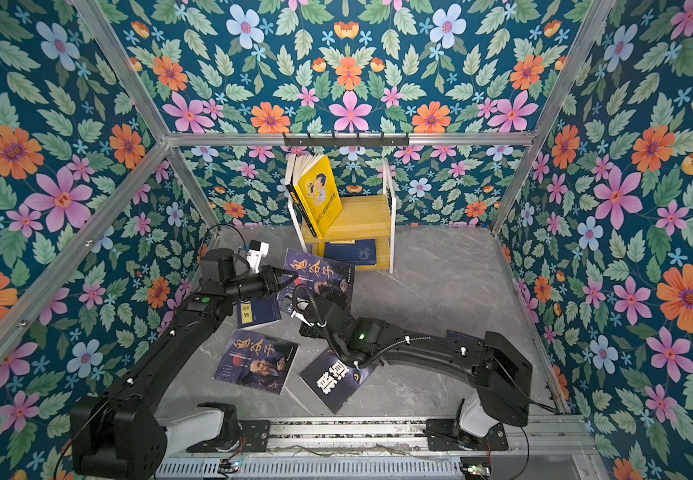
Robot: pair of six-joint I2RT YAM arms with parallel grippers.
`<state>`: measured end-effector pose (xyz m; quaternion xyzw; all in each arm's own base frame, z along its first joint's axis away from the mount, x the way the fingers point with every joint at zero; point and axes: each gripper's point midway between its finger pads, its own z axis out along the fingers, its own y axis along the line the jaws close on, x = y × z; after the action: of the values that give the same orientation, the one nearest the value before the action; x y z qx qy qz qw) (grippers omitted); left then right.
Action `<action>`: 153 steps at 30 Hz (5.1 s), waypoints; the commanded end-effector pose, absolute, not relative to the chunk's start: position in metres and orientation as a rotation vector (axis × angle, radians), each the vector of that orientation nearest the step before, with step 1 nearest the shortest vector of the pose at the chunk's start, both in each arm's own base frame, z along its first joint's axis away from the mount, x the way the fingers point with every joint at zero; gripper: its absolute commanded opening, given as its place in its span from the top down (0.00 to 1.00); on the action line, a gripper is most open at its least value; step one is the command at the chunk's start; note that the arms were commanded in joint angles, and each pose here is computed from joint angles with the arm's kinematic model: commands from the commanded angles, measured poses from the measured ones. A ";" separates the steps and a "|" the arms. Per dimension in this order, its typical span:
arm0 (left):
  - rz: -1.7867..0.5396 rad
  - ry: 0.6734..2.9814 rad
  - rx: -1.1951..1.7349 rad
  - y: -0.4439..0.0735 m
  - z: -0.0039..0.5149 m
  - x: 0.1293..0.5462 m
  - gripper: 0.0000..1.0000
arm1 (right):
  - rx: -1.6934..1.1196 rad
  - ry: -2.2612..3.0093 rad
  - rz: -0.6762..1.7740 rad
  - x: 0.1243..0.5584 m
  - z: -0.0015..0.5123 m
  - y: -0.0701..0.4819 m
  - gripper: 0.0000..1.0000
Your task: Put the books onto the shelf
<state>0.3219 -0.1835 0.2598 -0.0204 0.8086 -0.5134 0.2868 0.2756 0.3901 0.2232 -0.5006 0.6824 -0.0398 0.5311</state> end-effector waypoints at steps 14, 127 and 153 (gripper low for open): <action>-1.458 2.049 -0.038 -0.184 0.285 0.323 0.95 | -0.926 1.634 -0.283 0.325 0.225 0.377 0.93; -0.553 2.089 0.302 -0.107 0.254 0.355 0.00 | -0.934 1.728 1.022 0.486 0.242 0.371 0.23; -0.551 2.102 0.268 -0.104 0.252 0.359 0.01 | -1.017 1.731 1.040 0.516 0.240 0.379 0.32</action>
<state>0.3539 -0.1053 0.2457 0.1088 0.8589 -0.2269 0.4462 0.5207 0.3795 0.2561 -0.4108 0.6738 0.4126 0.4549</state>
